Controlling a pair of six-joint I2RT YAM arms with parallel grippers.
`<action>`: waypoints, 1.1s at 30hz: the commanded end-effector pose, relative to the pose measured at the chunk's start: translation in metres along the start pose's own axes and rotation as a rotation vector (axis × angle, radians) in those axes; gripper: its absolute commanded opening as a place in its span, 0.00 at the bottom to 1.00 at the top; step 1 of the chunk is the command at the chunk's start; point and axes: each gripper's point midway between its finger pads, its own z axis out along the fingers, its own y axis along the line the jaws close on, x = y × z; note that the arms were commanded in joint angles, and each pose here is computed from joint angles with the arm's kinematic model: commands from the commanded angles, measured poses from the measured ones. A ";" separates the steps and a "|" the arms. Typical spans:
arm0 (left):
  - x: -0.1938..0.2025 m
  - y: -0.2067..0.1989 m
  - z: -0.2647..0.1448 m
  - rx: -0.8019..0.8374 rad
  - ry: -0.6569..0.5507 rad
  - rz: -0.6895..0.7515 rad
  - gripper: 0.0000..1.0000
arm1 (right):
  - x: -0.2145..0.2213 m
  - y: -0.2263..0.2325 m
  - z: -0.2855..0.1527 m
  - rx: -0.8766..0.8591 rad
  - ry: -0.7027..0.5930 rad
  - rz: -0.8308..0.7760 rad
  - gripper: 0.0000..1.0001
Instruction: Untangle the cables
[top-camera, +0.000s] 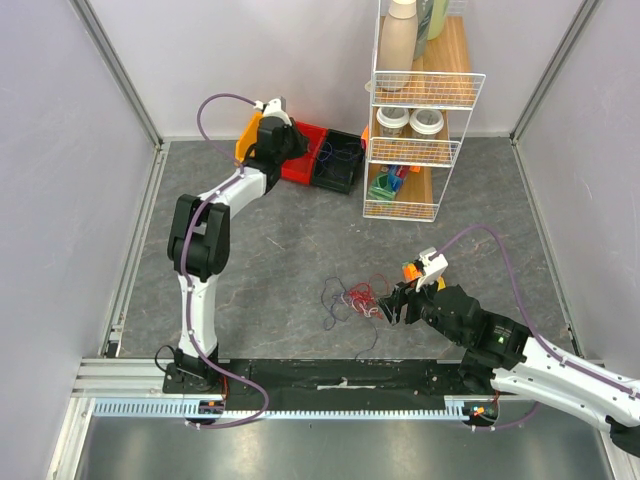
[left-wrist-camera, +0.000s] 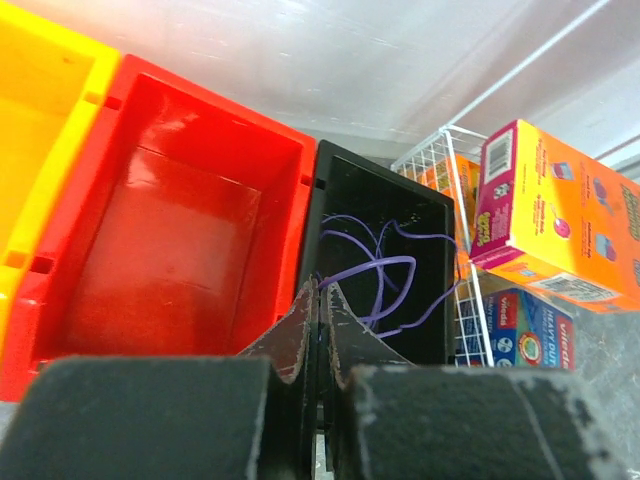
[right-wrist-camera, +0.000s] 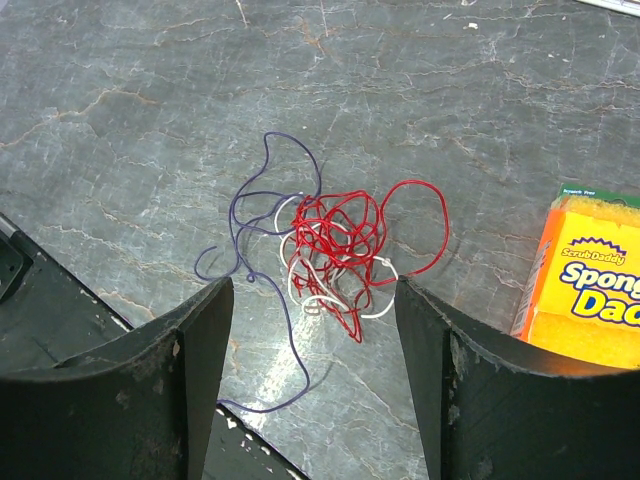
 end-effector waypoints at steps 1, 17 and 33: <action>-0.067 -0.012 -0.018 -0.015 -0.135 0.035 0.02 | -0.006 0.000 0.000 0.007 -0.027 0.017 0.73; -0.014 -0.054 0.004 0.149 -0.015 0.094 0.02 | -0.003 0.000 0.003 0.014 -0.012 0.010 0.73; 0.049 -0.043 0.046 0.065 0.214 0.042 0.02 | -0.004 0.001 0.004 0.012 -0.010 0.003 0.73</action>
